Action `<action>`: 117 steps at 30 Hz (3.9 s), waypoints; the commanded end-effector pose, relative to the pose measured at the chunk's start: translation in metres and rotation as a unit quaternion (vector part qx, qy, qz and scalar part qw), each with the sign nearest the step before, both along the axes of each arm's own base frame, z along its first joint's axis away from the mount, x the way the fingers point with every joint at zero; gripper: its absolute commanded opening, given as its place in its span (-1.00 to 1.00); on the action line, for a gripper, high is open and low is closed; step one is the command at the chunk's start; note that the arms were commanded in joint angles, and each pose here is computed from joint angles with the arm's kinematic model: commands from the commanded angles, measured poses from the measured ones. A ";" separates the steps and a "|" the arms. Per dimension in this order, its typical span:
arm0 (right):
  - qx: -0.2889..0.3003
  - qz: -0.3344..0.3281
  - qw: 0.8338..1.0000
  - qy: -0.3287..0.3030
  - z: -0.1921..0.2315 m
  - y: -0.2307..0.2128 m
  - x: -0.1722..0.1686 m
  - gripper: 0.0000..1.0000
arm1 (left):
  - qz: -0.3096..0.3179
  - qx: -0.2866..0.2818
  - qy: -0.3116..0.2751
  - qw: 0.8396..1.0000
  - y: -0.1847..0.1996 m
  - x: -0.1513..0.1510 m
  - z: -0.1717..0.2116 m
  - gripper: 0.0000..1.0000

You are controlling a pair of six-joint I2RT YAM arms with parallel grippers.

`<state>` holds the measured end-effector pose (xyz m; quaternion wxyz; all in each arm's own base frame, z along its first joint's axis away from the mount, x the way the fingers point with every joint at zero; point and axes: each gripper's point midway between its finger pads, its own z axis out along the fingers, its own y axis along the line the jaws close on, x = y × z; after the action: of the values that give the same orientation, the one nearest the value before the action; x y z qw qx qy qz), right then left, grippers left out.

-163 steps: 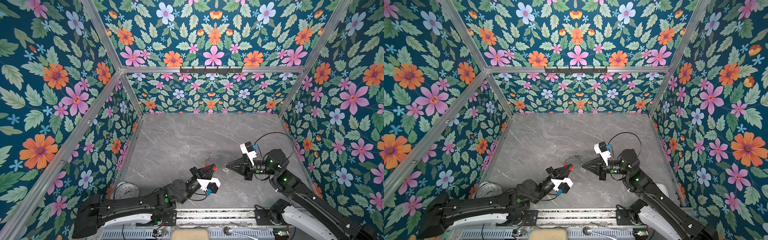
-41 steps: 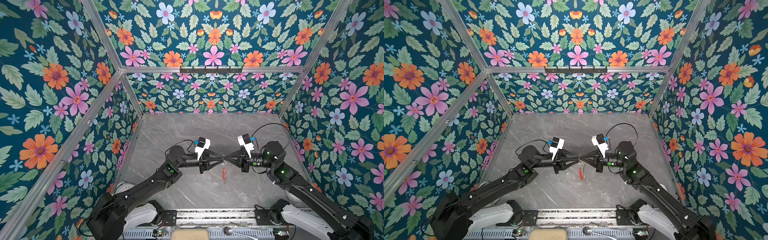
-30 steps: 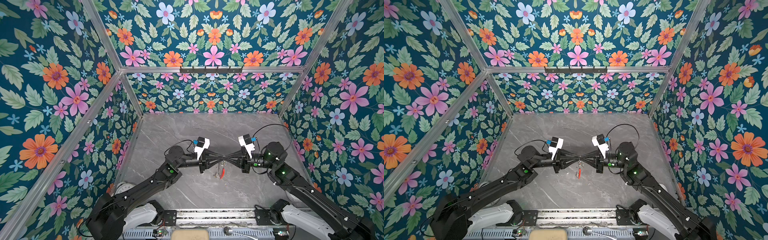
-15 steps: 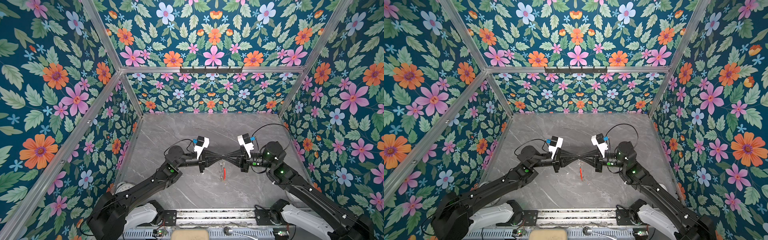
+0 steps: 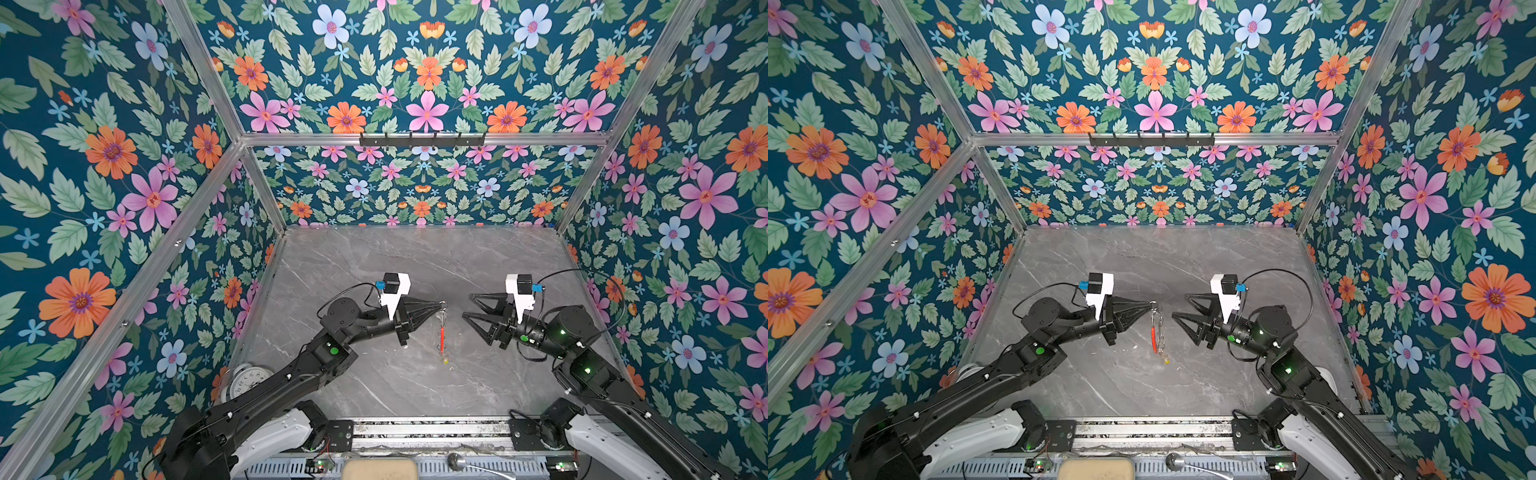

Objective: Remove the keys from the keyring

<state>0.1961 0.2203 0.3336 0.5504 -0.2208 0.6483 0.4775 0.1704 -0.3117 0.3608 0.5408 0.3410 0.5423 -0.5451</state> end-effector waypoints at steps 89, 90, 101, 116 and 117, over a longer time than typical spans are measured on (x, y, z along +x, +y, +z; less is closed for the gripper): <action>-0.019 0.135 0.990 0.020 -0.003 0.024 -0.009 0.22 | 0.046 0.149 -0.011 0.988 -0.010 -0.018 -0.024 -1.00; -0.021 0.137 0.990 0.024 -0.004 0.023 -0.011 0.22 | 0.044 0.160 -0.002 0.986 -0.010 -0.018 -0.025 -1.00; -0.041 0.126 0.989 0.059 -0.011 0.021 -0.009 0.04 | 0.020 0.251 0.079 0.964 -0.016 -0.021 -0.027 -1.00; -0.025 0.233 0.971 0.043 0.002 0.038 -0.027 -0.16 | 0.013 0.294 0.087 0.952 -0.014 -0.023 -0.014 -1.00; -0.023 0.235 0.971 0.044 0.002 0.038 -0.027 -0.17 | 0.012 0.294 0.086 0.952 -0.014 -0.023 -0.014 -1.00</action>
<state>0.1764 0.2566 0.3234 0.3882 -0.3382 0.6391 0.5714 0.1498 -0.3260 0.3455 0.3754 0.4191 0.7322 -0.3838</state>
